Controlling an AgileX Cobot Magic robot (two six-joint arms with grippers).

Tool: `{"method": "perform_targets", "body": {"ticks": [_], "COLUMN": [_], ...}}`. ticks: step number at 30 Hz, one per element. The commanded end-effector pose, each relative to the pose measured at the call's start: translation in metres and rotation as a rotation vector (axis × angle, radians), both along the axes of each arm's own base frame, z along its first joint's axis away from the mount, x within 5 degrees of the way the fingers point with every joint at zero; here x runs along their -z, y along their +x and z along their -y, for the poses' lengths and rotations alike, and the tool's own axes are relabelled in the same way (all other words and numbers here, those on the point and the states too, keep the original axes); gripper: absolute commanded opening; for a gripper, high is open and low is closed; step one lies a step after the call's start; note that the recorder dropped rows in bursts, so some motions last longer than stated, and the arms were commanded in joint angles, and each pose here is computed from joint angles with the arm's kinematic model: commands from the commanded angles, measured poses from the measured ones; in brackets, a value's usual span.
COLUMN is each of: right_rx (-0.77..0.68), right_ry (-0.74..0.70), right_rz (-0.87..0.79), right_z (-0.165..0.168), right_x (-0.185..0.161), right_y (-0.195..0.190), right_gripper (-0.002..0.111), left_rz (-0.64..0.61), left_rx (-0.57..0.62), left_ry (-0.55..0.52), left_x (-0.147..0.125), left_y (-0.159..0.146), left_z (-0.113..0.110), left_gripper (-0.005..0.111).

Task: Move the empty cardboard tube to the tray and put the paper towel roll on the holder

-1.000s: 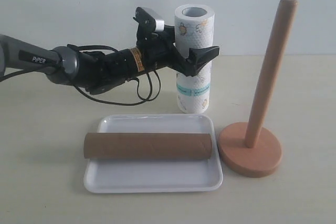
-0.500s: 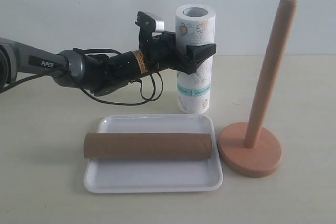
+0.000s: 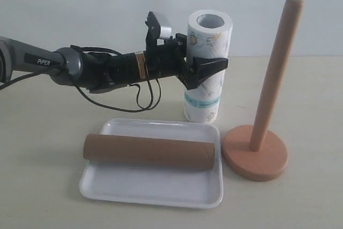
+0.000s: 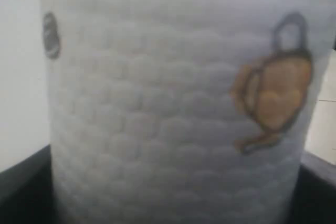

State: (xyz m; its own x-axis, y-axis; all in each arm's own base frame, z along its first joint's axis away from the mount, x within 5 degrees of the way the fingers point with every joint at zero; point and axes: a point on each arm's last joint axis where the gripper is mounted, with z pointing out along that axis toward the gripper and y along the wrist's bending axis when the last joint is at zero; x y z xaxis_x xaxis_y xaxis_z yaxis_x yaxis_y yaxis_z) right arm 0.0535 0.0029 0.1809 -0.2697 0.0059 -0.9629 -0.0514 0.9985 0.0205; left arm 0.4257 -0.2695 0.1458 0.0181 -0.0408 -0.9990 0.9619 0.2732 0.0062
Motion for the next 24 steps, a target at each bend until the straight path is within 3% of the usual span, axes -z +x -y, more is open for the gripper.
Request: {"method": "perform_targets", "body": {"ticks": [1, 4, 11, 16, 19, 24], "right_rx": [0.004, 0.004, 0.004, 0.004, 0.004, 0.004], "right_ry": [0.007, 0.007, 0.007, 0.007, 0.007, 0.007], "right_rz": [0.011, 0.011, 0.011, 0.011, 0.011, 0.011], "right_z": [0.000, 0.000, 0.000, 0.000, 0.000, 0.000], "right_x": [-0.001, -0.001, -0.001, -0.001, -0.001, -0.001], "right_y": [0.000, 0.000, 0.000, 0.000, 0.000, 0.000], "right_gripper": [0.000, 0.000, 0.000, 0.000, 0.000, 0.000], "left_rz": [-0.039, -0.053, -0.079, -0.032, 0.038, 0.091], "left_rx": [0.128, 0.168, 0.118, 0.153, 0.196, 0.238], "left_ry": [-0.014, -0.018, -0.013, 0.032, 0.083, 0.112], "left_x": [-0.009, -0.009, -0.009, -0.026, -0.047, -0.125], "left_y": [-0.009, -0.009, 0.005, 0.002, -0.005, -0.029], "left_z": [-0.002, -0.011, -0.037, -0.042, -0.043, -0.049], "left_gripper": [0.006, 0.006, 0.006, 0.006, 0.006, 0.006]}}
